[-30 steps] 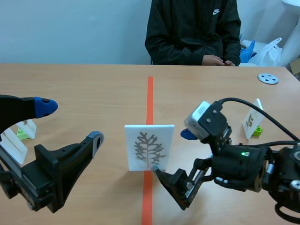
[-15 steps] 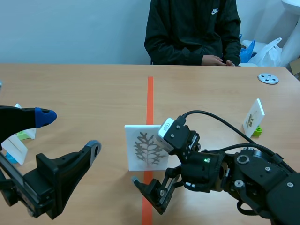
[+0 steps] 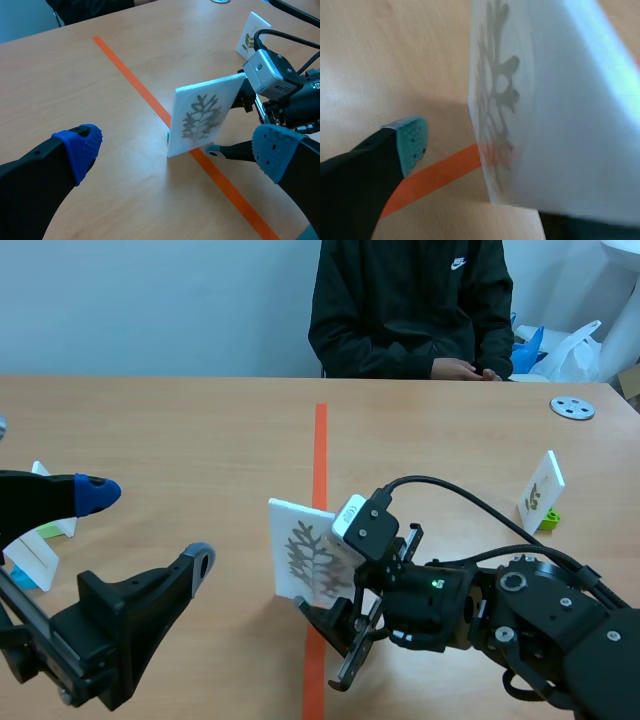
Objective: Sort the leaf by its shape. The table is split by an orange tape line. A compound leaf with several leaflets goes to the left side, a simple leaf with one blade goes to the right side. Return to the home posture when a red brick is placed on the table.
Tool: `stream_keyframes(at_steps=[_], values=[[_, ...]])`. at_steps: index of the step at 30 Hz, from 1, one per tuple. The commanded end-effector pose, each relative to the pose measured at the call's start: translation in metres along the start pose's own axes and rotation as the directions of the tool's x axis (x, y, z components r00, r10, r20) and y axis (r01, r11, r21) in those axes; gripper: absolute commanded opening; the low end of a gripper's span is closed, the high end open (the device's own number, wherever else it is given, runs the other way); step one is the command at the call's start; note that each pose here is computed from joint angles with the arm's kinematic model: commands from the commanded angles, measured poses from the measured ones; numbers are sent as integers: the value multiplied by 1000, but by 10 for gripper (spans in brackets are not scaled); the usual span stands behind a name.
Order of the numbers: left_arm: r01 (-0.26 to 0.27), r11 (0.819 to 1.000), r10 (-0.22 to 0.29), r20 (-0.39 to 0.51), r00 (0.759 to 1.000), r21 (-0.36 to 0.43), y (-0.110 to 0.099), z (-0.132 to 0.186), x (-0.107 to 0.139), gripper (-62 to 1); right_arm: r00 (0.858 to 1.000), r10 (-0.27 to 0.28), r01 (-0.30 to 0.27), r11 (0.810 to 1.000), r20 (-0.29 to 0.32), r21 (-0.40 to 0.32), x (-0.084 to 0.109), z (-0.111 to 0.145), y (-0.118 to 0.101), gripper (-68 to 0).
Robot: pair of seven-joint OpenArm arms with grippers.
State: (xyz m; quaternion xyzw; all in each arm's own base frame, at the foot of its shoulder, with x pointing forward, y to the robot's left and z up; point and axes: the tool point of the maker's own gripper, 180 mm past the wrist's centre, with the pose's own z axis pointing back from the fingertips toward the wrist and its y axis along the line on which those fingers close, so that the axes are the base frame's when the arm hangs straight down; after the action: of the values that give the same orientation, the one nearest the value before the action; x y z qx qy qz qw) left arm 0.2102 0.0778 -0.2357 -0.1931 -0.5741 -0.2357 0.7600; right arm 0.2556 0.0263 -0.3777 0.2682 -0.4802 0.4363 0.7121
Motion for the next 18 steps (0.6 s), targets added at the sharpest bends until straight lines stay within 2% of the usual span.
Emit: stream_keyframes(at_steps=[1,7,12,16,18], values=[[-1,1000,1,26,1000,-9,-2,0,7,14,998,19,-18,1000,52,-18,17,1,-8,-411],[-1,1000,1,26,1000,-9,-2,0,7,14,998,19,-18,1000,55,-18,18,1,-8,-527],[-1,1000,1,26,1000,-9,-2,0,7,14,998,19,-18,1000,55,-18,18,1,-8,-582],[-1,1000,1,26,1000,-9,-2,0,7,14,998,19,-18,1000,55,-18,18,1,-8,-653],[-1,1000,1,26,1000,-9,-2,0,7,14,998,19,-18,1000,60,-19,19,1,-9,-662]])
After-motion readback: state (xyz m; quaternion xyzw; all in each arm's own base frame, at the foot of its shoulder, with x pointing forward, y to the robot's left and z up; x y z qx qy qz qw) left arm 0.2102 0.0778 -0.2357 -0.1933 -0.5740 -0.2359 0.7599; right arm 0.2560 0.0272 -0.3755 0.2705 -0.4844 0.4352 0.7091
